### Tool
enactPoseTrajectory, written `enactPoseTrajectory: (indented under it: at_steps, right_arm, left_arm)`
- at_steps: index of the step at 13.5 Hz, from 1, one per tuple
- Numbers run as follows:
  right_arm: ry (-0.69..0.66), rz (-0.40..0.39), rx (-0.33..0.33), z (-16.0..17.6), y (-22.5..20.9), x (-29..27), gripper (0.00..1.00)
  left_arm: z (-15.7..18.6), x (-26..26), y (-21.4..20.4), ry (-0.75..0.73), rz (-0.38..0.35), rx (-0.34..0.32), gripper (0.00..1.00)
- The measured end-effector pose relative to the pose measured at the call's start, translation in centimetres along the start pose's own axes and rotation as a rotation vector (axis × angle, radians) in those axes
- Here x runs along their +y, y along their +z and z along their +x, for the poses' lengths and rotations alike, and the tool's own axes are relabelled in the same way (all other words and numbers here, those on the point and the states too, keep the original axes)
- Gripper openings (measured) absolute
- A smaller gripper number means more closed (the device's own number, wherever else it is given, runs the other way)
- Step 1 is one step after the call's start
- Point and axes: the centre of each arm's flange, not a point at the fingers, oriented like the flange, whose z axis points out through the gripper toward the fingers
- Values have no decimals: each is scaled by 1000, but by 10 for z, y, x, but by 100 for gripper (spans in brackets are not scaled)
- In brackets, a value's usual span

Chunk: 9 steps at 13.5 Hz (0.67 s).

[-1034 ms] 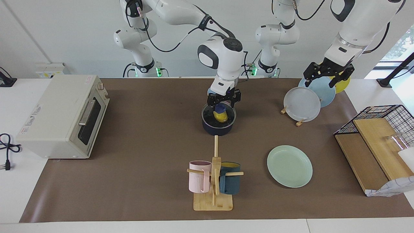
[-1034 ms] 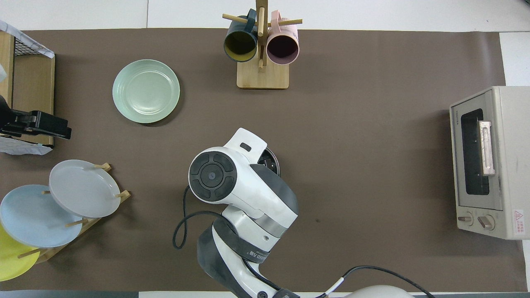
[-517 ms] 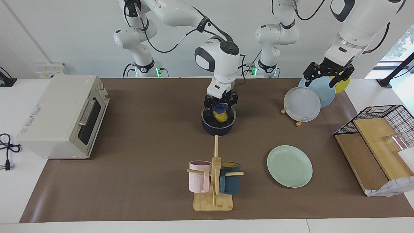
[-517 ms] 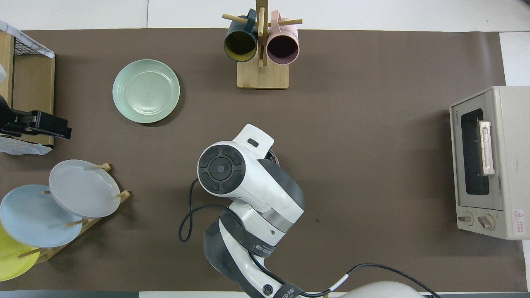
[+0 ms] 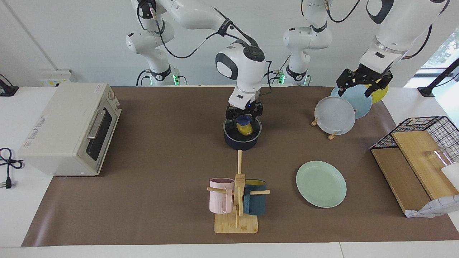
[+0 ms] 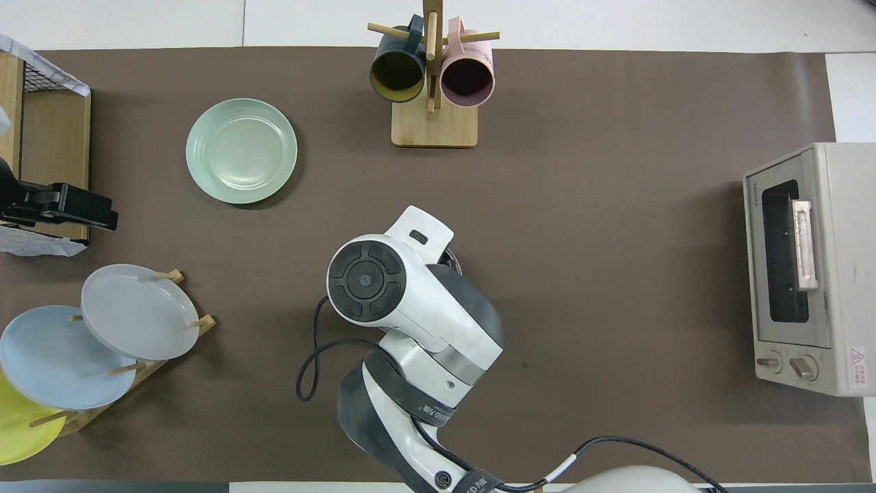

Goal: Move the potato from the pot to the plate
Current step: 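Reach the right gripper over the saucepan and grasp the lid knob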

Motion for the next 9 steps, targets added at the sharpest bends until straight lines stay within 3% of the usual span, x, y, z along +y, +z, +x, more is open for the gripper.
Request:
enactPoseTrajectory:
  at_steps: [2,4,9]
  right_arm:
    - [1,0,0,0,0,1,89]
    - [1,2,3,0,-1,0,66]
    - [5,10,16,4,-9,1,66]
  left_arm:
    - [0,0,0,0,0,0,100]
    - [0,0,0,0,0,0,100]
    - [0,0,0,0,0,0,100]
